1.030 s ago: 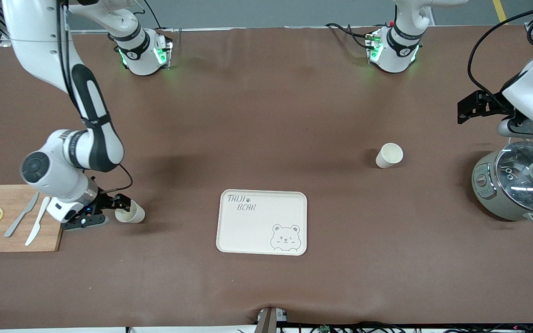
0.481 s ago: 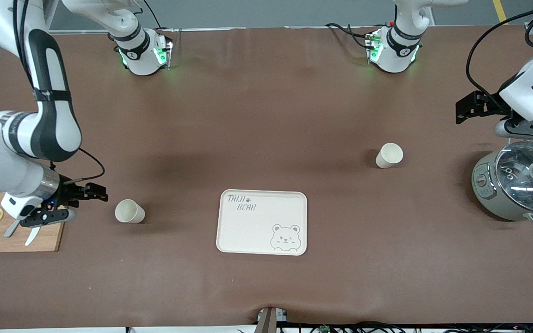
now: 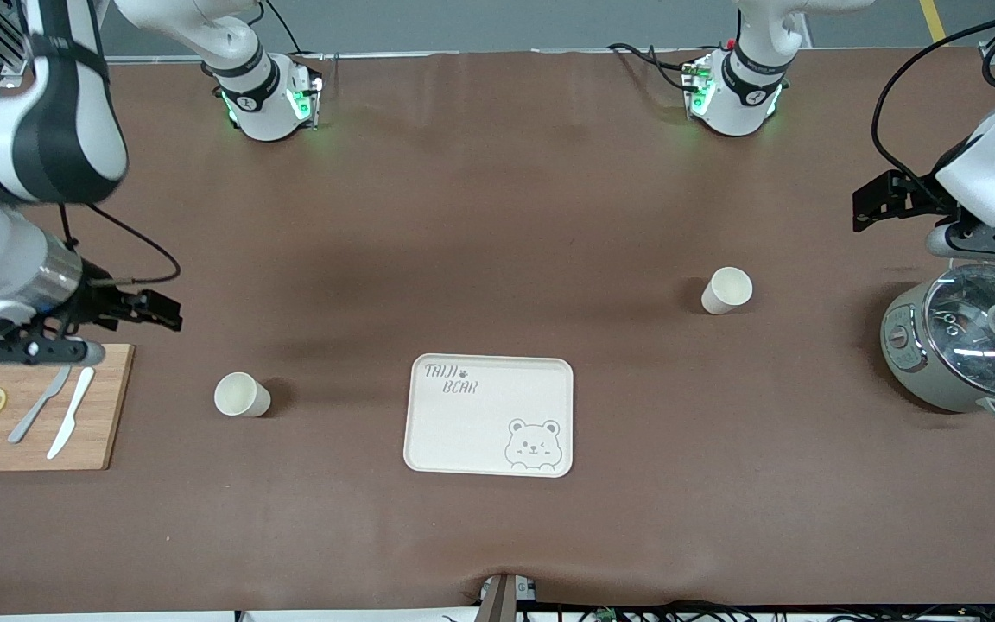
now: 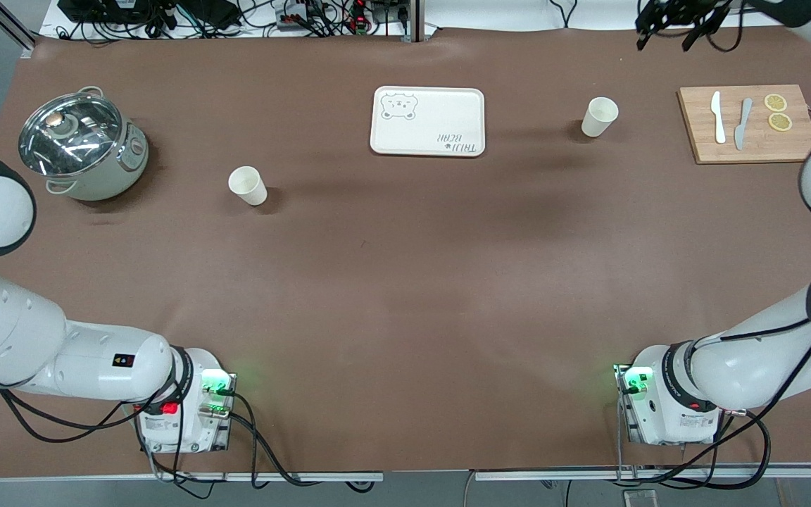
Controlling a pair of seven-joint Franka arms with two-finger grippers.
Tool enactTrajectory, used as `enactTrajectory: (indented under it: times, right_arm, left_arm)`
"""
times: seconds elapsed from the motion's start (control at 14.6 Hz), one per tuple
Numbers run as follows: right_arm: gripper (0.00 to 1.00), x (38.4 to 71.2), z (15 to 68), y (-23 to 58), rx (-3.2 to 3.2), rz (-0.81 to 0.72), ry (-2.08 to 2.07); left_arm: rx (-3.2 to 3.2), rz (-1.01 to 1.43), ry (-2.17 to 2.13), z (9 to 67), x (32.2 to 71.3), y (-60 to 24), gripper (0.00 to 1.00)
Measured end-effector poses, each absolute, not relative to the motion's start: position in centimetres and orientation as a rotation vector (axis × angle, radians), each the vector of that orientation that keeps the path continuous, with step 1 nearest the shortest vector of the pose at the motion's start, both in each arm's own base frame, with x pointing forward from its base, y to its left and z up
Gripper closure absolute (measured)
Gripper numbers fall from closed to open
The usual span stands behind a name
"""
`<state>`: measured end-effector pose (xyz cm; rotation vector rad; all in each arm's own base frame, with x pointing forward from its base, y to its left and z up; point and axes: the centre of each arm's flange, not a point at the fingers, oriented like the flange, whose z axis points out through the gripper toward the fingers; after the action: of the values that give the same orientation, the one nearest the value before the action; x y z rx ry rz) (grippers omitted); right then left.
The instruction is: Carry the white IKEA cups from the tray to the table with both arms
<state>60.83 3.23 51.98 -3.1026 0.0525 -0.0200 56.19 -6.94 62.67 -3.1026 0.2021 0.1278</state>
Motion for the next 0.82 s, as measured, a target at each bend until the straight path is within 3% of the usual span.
enactTrajectory:
  times: [0.14, 0.82]
  right_arm:
    - [0.00, 60.1, 54.2, 2.5, -3.097, -0.045, 0.063]
    - [0.00, 60.1, 54.5, -2.1, -3.135, -0.028, 0.128]
  left_arm:
    - [-3.104, 0.126, 0.189, 62.7, 56.2, -6.7, 0.00]
    - [-3.104, 0.116, 0.212, 63.0, 56.3, -6.2, 0.00]
